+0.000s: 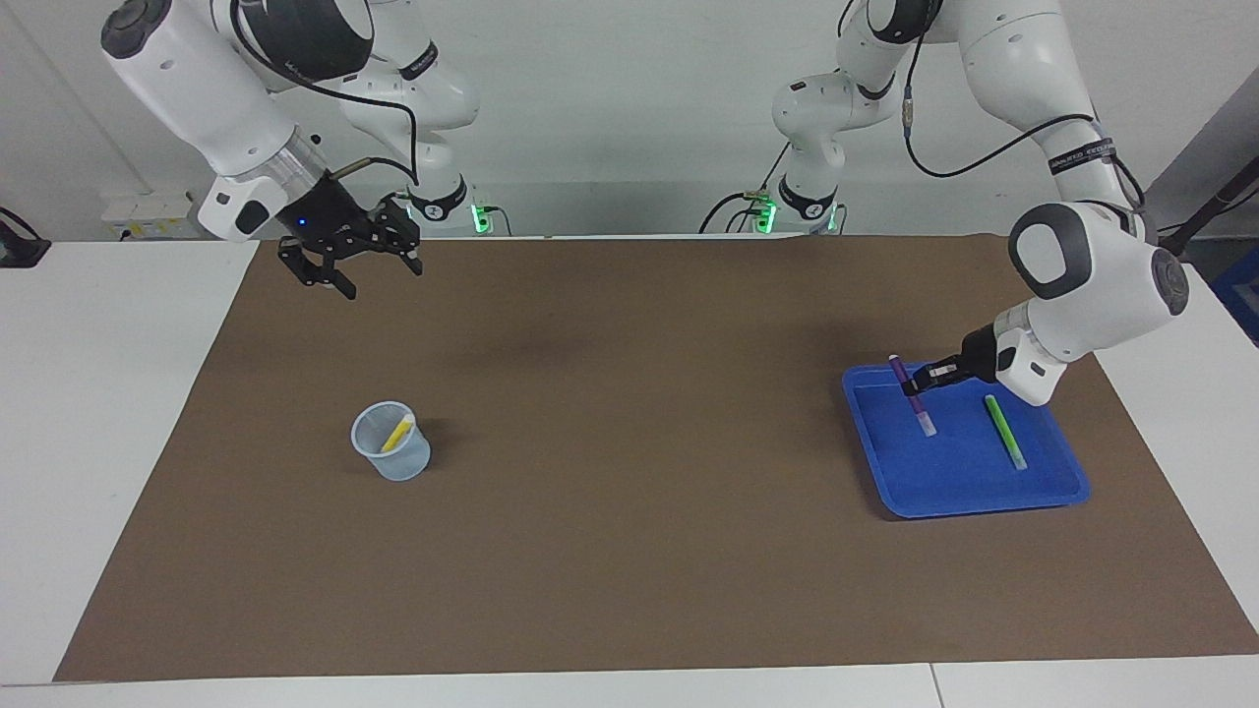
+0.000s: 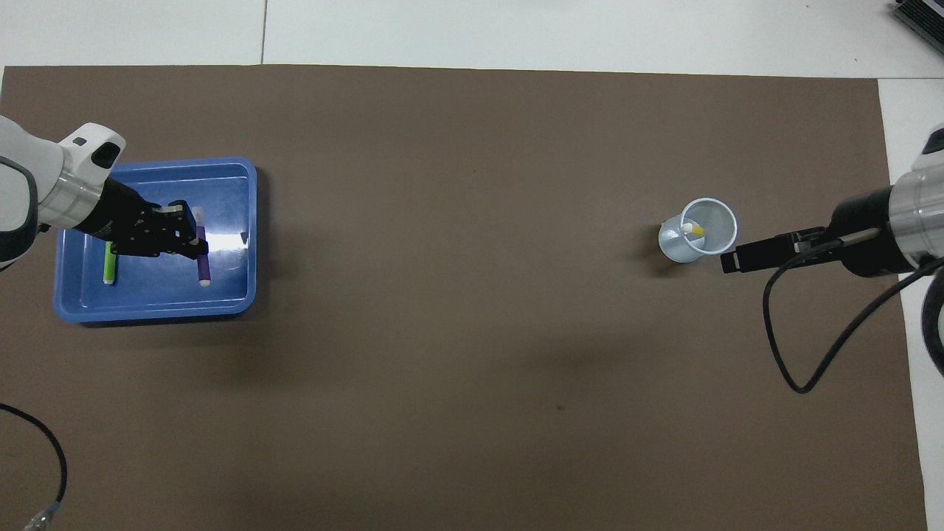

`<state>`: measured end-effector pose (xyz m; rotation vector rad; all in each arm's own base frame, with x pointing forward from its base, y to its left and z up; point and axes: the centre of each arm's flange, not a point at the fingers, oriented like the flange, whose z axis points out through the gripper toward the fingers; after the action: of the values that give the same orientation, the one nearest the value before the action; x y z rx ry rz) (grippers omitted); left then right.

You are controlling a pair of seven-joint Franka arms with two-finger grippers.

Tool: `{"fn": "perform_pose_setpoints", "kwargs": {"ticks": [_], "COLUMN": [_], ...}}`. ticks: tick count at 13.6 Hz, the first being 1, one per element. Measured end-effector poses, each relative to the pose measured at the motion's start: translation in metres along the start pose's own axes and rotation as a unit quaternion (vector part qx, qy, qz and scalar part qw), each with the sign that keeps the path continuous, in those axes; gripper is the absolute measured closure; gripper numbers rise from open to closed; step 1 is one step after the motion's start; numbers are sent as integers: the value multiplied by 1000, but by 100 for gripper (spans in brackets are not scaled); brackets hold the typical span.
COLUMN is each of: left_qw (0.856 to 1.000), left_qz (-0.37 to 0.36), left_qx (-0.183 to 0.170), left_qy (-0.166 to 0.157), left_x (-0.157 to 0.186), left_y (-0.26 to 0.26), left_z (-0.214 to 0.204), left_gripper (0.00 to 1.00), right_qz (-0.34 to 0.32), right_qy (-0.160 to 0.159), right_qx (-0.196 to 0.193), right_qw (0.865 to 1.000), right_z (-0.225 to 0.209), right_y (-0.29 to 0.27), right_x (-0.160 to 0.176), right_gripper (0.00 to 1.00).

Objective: Transfer and insert pens with both arms
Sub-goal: 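Lift the purple pen with the left gripper toward the right gripper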

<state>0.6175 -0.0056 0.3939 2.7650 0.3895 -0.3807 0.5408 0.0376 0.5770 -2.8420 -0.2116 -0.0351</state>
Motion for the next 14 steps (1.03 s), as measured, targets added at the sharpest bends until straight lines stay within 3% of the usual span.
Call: {"fn": "perform_pose_setpoints", "kwargs": {"ticks": [4, 6, 10, 14], "left_qw": [991, 980, 930, 899], "left_qz": [-128, -189, -341, -403], "left_qx": [-36, -51, -99, -108], "left_qy": [-22, -40, -96, -131], "left_x": [-15, -22, -32, -44], "left_y": [40, 58, 84, 114], "left_z": [5, 9, 12, 21], "left_gripper": [84, 84, 84, 84], "right_qz": [37, 73, 115, 150], "right_qy": [21, 26, 29, 46], "right_qx": [46, 71, 108, 125], "right_qw": [998, 994, 987, 980], "right_z": [15, 25, 72, 112], "right_y": [-19, -45, -91, -146], "right_x": [8, 13, 25, 35], "right_gripper": [0, 0, 0, 0]}}
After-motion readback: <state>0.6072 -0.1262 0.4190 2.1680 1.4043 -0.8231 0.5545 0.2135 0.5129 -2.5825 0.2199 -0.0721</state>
